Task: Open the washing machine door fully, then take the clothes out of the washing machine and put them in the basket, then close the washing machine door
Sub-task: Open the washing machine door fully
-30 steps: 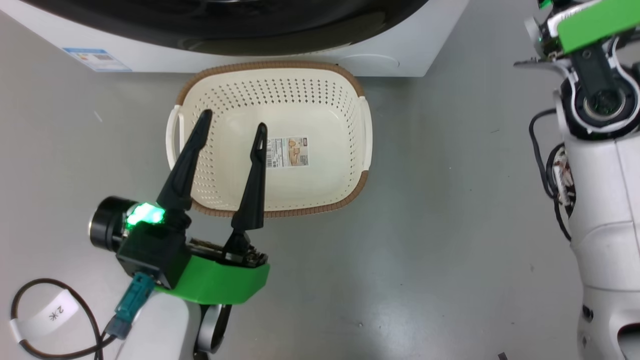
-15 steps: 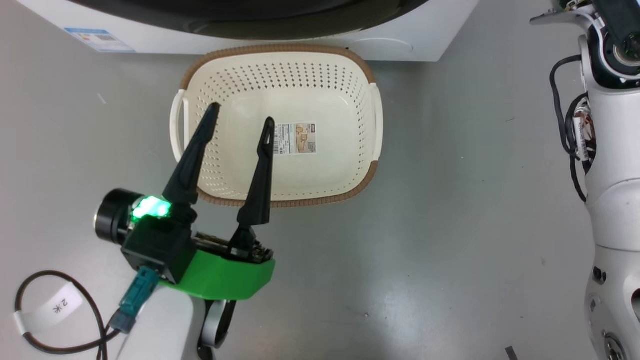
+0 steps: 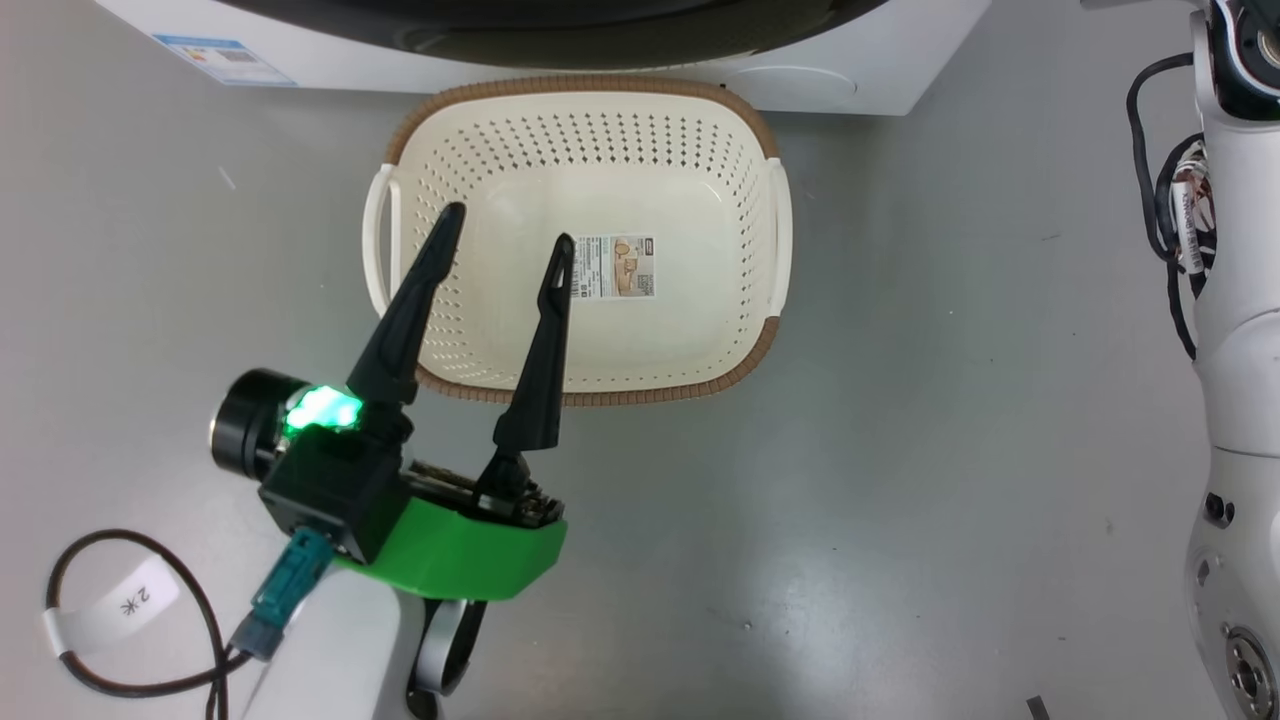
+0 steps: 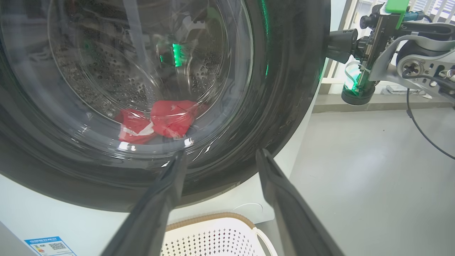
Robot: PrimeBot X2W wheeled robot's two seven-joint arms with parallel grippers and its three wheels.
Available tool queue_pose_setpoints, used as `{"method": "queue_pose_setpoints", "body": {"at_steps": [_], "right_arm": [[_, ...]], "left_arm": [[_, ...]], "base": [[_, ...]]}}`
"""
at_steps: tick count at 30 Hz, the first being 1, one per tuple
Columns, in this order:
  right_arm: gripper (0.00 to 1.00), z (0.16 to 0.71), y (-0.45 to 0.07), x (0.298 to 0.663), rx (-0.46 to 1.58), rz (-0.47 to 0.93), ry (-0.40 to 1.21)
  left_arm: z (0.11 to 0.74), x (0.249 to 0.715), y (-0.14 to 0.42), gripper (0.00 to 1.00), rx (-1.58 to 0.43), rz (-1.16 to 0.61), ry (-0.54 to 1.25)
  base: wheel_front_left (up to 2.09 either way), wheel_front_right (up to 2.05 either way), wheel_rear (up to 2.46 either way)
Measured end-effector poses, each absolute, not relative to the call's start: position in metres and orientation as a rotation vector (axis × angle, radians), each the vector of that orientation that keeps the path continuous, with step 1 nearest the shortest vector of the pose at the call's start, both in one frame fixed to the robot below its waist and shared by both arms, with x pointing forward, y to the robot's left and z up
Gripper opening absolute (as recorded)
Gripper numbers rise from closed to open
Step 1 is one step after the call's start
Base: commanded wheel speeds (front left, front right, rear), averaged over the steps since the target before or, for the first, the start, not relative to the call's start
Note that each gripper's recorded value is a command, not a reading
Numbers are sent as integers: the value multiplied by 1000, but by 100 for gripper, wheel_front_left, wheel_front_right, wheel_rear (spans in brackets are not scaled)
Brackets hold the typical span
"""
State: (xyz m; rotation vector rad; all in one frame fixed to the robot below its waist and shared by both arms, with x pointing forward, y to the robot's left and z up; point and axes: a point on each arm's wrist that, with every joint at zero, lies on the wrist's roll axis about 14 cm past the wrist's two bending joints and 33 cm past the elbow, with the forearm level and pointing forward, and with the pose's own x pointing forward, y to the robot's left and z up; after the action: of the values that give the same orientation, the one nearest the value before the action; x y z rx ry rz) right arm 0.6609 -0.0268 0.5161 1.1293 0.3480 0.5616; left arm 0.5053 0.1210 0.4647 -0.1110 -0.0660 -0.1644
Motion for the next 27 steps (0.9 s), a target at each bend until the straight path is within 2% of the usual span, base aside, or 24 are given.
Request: {"method": "queue_pose_setpoints", "body": {"at_steps": [27], "right_arm": [[0, 530, -13, 646, 1045, 692, 467]], "left_arm": [[480, 506, 131, 100, -125, -119, -101]], "base": [[0, 0, 0]]}}
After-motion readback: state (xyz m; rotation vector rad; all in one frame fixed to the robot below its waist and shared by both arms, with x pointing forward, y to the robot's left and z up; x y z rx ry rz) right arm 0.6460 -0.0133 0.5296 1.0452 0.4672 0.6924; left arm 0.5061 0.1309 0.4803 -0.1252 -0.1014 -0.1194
